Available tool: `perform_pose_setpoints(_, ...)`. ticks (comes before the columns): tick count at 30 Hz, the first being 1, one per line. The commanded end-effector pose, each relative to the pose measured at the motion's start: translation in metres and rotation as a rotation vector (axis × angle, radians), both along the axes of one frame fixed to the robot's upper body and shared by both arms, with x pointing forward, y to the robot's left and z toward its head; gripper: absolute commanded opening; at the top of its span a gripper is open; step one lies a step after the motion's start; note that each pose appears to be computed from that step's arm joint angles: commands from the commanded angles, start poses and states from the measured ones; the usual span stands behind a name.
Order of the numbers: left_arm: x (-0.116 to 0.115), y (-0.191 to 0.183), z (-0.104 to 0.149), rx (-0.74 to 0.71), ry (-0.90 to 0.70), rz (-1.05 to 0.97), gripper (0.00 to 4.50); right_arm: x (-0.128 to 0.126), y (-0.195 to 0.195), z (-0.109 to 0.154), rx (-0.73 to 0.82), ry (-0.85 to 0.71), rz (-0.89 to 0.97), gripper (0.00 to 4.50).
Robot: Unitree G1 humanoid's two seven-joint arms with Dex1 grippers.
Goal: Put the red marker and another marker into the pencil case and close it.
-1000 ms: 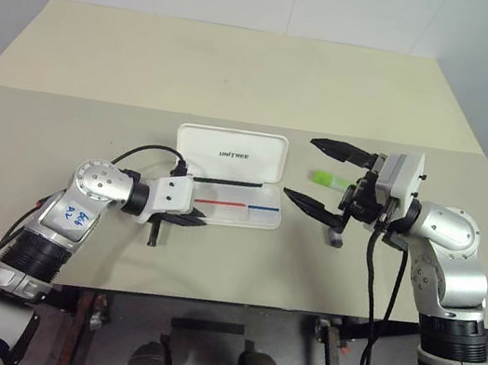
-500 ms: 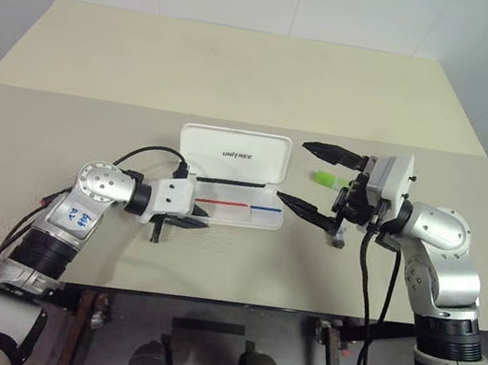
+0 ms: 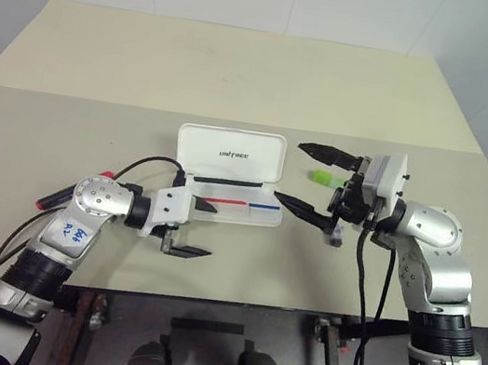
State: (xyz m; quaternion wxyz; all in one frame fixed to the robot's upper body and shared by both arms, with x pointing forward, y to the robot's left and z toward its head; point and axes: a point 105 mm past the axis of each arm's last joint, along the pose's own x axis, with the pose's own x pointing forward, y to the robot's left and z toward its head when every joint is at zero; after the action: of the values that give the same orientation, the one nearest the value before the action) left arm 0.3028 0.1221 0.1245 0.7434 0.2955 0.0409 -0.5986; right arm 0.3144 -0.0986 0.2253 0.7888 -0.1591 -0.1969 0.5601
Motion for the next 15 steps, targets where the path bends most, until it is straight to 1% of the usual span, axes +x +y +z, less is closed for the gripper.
perform_pose_setpoints(1,-0.006,0.001,0.017,-0.051,-0.045,0.014,4.49,-0.003,0.004,0.008,0.013,-0.039,0.036,4.50)
perform_pose_setpoints(3,-0.009,0.002,0.018,-0.062,-0.048,0.026,4.49,-0.002,0.005,0.006,0.013,-0.036,0.041,4.50)
perform_pose_setpoints(7,-0.017,0.012,0.034,-0.183,-0.112,0.101,4.49,0.000,0.011,0.004,0.017,-0.021,0.074,4.50)
perform_pose_setpoints(11,-0.020,0.016,0.037,-0.212,-0.125,0.125,4.49,0.001,0.013,0.004,0.015,-0.022,0.086,4.50)
perform_pose_setpoints(15,-0.031,0.036,0.058,-0.323,-0.207,0.211,4.49,0.004,0.018,0.005,0.010,-0.014,0.121,4.50)
